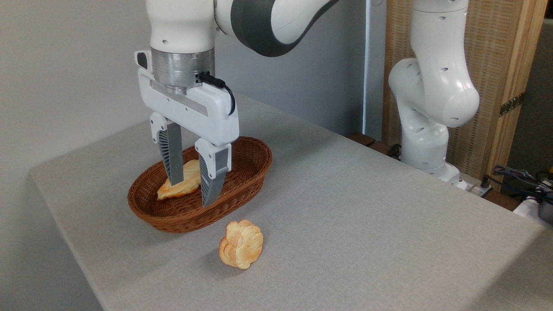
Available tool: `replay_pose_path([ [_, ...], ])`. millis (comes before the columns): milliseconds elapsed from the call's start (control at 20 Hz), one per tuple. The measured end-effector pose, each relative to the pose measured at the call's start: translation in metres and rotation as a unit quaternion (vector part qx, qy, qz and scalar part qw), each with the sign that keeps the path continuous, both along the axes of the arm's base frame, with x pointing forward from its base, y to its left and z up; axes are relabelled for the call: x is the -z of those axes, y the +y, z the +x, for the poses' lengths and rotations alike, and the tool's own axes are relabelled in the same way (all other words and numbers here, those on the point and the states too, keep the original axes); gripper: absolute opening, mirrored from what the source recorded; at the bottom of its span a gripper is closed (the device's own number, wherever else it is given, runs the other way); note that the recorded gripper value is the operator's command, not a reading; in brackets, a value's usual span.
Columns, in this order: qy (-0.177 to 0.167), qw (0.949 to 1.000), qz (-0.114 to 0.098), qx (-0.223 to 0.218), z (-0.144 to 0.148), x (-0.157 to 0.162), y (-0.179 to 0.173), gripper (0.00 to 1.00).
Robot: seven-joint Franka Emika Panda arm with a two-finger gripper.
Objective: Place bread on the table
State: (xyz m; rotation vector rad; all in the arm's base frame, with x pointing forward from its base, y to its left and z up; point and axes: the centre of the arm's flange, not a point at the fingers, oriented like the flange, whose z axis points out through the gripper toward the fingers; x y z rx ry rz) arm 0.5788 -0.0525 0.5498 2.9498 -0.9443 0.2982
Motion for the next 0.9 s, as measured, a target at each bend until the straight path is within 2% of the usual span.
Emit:
replay_pose_path([
  [150, 0.006, 0.9998, -0.007, -0.017, -0.003, 0.002, -0.026, 1.00],
  [300, 0.019, 0.9997, -0.010, -0.012, -0.010, 0.012, -0.057, 1.00],
  [600, 0.050, 0.9967, -0.064, -0.002, -0.027, 0.026, -0.108, 1.00],
  [900, 0.084, 0.9946, -0.058, 0.017, -0.036, 0.063, -0.158, 1.00],
])
